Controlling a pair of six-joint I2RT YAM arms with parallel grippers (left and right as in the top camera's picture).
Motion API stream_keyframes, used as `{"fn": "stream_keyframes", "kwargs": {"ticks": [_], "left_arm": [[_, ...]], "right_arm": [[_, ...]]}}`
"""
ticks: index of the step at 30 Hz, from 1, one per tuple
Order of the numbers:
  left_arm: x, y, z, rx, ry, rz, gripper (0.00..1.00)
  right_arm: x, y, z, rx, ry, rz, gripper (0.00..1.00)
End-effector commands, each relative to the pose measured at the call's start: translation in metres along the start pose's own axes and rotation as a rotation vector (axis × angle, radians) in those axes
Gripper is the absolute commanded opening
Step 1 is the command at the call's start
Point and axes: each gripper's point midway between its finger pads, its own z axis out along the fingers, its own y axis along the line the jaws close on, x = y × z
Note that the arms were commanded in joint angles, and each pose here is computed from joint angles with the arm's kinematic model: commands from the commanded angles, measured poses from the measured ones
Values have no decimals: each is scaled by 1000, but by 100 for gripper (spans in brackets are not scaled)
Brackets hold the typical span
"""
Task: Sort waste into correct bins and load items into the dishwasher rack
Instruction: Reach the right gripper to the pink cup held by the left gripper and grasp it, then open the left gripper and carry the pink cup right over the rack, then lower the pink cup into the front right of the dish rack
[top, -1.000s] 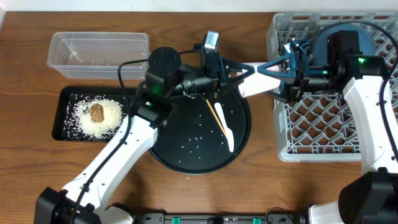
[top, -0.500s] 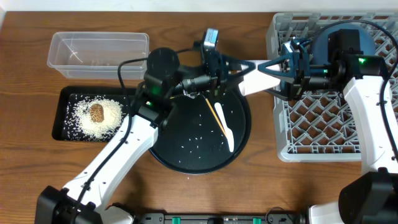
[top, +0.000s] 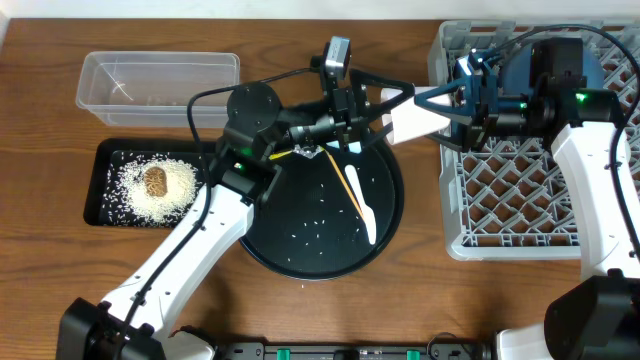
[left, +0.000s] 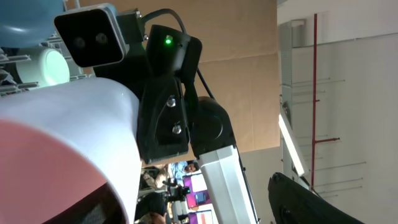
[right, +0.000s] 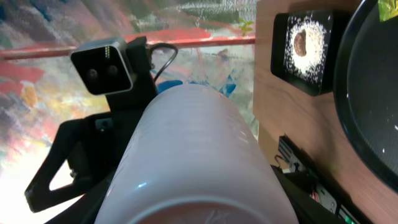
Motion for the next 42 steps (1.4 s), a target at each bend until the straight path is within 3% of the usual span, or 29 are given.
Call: {"fn": "stream_keyframes", "kwargs": {"ticks": [1, 9, 12, 17, 21, 26, 42], "left_arm": [[-8, -9, -12, 7, 4, 38, 75], [-40, -3, -60, -41, -23, 94, 79], [-49, 16, -77, -103, -30, 45, 79], [-60, 73, -114, -273, -92, -91, 79], [-55, 118, -148, -432, -148, -171, 79], [-43, 154, -176, -604, -179, -196, 79], [-15, 201, -218, -920, -196, -263, 79]], "right_arm": [[-4, 4, -5, -8, -13, 47, 48], [-20, 9, -20, -16, -65, 16, 46], [-29, 13, -29, -20, -95, 3, 44], [-47, 24, -50, -27, -159, -98, 56], [-61, 33, -70, -26, -220, -150, 59], [-74, 42, -89, -16, -291, -212, 54], [-111, 29, -169, 108, -612, -309, 48]]}}
